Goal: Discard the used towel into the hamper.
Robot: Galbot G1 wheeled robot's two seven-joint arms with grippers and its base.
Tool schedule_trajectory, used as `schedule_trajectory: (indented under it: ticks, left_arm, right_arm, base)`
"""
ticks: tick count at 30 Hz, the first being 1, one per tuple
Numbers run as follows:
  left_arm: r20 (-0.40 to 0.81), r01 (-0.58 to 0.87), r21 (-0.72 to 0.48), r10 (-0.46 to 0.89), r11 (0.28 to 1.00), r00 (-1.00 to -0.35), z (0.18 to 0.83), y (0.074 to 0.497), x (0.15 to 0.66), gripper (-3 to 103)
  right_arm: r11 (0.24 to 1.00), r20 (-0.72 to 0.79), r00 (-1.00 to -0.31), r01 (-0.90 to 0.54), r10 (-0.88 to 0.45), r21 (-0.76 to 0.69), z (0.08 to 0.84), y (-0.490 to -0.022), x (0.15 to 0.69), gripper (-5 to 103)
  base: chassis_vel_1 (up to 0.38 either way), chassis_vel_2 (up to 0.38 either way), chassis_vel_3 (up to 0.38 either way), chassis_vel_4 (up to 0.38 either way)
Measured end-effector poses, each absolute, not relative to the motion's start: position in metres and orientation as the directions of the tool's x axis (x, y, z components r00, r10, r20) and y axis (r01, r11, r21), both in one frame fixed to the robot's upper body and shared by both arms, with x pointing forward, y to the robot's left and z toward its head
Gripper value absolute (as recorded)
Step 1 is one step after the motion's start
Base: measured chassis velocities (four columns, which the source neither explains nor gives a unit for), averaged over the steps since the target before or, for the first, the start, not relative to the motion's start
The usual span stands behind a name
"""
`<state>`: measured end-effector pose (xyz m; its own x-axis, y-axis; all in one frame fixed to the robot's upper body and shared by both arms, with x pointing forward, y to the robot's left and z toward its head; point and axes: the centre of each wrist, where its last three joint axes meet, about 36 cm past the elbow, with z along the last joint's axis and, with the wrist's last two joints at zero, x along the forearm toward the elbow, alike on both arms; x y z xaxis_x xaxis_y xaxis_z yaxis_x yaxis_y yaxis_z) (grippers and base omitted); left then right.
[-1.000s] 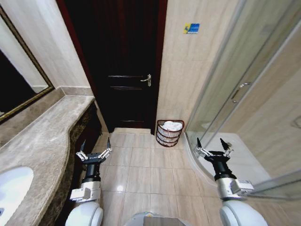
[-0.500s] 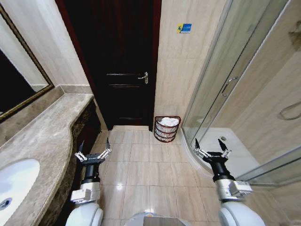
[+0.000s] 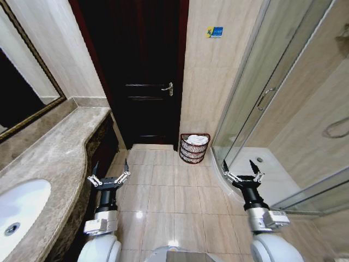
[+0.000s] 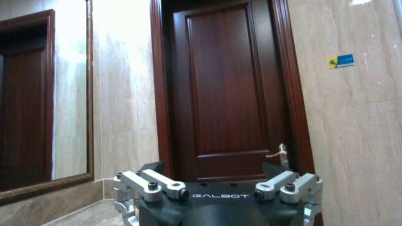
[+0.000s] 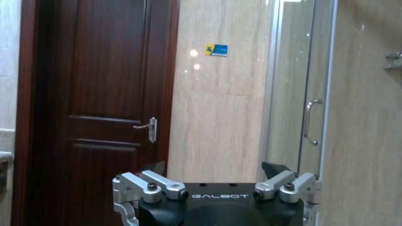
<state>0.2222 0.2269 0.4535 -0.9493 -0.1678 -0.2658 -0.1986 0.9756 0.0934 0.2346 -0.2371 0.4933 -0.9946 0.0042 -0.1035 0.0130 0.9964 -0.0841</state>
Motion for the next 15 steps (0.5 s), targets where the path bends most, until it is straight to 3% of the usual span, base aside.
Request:
schedule_trajectory:
  ticks: [15]
  left_arm:
    - [-0.216,-0.203,0.045,-0.188,0.978,-0.958,0.462,0.223,0.226,100]
  right_arm:
    - [1.0,-0.071,-0.997,0.014,0.015,0.005,0.494,-0.235,0.237,100]
  base:
    - [0.0,0.0,0.0,0.0]
